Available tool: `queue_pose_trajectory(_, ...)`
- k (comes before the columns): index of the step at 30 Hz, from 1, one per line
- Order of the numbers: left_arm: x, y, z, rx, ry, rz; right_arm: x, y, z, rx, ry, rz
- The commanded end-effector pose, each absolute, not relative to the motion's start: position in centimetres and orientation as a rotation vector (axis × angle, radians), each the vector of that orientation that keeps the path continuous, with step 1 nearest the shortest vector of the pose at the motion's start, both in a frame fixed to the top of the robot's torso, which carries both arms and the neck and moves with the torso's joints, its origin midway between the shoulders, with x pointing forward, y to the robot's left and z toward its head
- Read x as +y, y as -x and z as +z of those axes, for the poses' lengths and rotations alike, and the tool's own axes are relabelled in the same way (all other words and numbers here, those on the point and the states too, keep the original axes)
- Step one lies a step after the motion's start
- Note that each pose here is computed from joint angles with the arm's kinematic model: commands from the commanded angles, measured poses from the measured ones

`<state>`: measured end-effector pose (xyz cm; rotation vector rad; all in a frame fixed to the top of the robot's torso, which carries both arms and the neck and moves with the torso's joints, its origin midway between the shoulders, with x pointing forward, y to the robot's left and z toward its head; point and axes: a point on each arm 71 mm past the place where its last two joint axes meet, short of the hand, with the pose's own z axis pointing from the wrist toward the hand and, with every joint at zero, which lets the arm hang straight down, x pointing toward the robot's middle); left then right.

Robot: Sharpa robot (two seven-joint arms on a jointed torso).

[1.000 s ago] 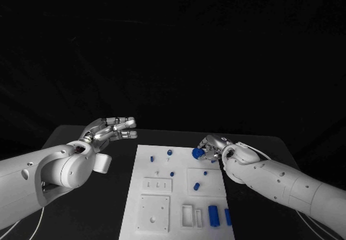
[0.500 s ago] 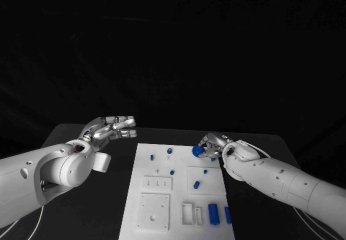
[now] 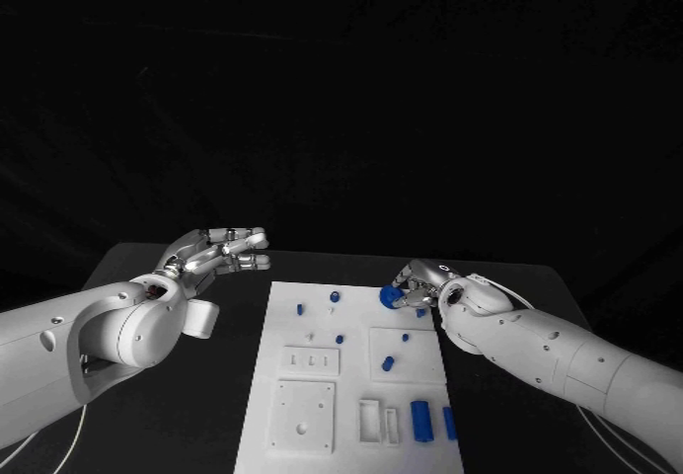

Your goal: Assemble the parts on the task board

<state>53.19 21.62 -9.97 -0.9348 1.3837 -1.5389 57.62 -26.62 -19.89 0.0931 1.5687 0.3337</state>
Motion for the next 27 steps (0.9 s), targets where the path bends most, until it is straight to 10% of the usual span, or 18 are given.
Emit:
queue_pose_trajectory(1, 21.36, -53.09, -9.86, 1.394, 0.916, -1.558, -26.35, -57.61, -20.17, 1.603, -0.073, 0.342)
queue_pose_trajectory(27, 21.34, -53.1, -9.91, 1.407, 0.909, -1.555, -25.88, -57.76, -20.78, 1.655, -0.012, 0.298)
